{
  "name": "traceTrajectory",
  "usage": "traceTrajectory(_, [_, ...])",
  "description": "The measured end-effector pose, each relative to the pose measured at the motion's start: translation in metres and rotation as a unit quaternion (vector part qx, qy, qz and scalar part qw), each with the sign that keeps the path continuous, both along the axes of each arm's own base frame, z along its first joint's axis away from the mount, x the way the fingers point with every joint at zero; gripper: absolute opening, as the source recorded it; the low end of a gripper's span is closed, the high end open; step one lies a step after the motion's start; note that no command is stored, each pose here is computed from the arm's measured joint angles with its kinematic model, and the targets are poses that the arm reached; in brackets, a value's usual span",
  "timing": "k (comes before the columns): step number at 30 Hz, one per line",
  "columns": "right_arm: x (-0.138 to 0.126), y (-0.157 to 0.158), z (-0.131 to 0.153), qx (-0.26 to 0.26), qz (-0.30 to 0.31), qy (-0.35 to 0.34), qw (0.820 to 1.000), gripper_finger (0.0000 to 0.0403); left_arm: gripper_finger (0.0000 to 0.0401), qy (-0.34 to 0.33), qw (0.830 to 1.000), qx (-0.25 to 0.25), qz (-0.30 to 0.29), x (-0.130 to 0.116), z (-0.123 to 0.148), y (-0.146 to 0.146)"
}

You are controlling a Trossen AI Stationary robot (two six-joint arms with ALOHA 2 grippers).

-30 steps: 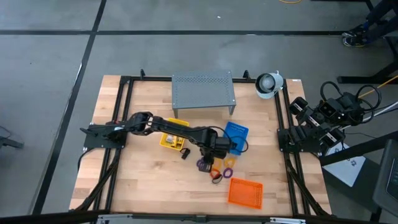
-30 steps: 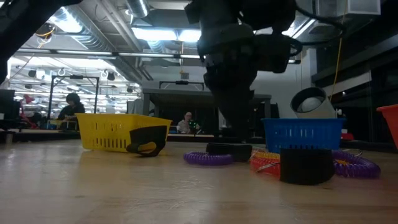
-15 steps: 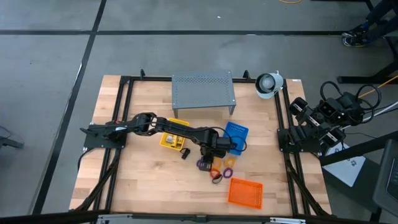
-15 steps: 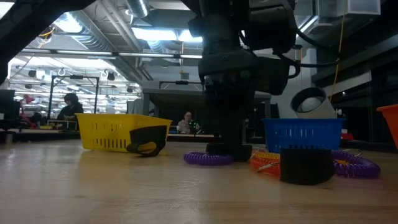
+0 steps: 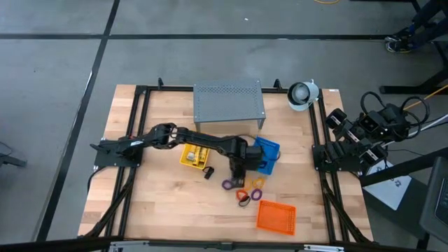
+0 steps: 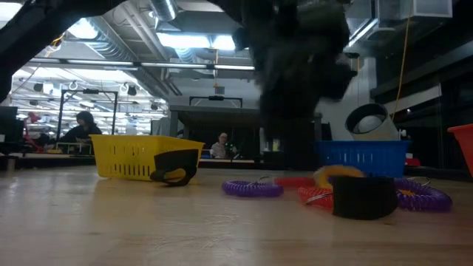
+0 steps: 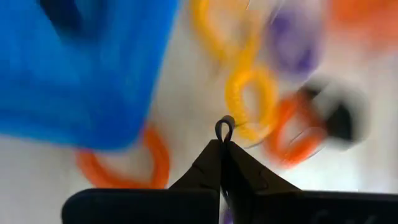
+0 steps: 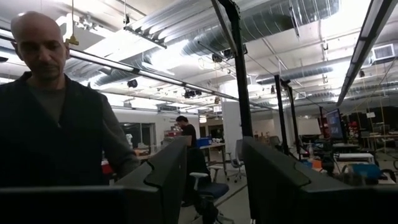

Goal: Pick & Place Office Desk Supplies
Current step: Put the black rubber band into the blue bin

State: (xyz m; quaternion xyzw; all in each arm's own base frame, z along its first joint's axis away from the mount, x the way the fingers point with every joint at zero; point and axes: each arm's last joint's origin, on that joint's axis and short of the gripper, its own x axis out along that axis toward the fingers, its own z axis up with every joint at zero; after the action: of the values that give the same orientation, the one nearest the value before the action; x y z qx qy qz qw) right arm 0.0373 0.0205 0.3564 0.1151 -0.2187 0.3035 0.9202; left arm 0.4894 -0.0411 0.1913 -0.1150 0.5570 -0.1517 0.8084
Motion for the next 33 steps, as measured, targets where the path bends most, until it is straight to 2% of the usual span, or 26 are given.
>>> traceTrajectory(5, [0.001, 0.0, -0.001, -0.003, 0.002, 0.006, 1.0, 0.016, 0.0004, -0.107, 0.993, -0.038, 0.035, 0.006, 0.052, 0.02])
traceTrajectory(13, [0.0, 0.0, -0.001, -0.019, -0.01, -0.006, 1.0, 0.016, 0.0004, -0.21, 0.973, -0.061, 0.073, 0.011, 0.084, 0.057])
traceTrajectory(19, [0.001, 0.0, -0.001, -0.022, -0.011, -0.006, 1.0, 0.016, 0.0004, -0.244, 0.96, -0.069, 0.12, 0.029, 0.062, 0.09])
traceTrajectory(25, [0.001, 0.0, -0.003, -0.024, -0.012, 0.003, 1.0, 0.016, 0.0019, -0.207, 0.966, -0.067, 0.141, 0.033, 0.034, 0.107])
traceTrajectory(27, [0.001, 0.001, -0.003, -0.023, -0.011, 0.004, 1.0, 0.016, 0.0034, -0.184, 0.97, -0.069, 0.144, 0.031, 0.029, 0.106])
traceTrajectory(33, [0.002, 0.001, -0.004, -0.025, -0.011, 0.007, 1.0, 0.016, 0.0108, -0.185, 0.972, -0.066, 0.129, 0.031, 0.031, 0.097])
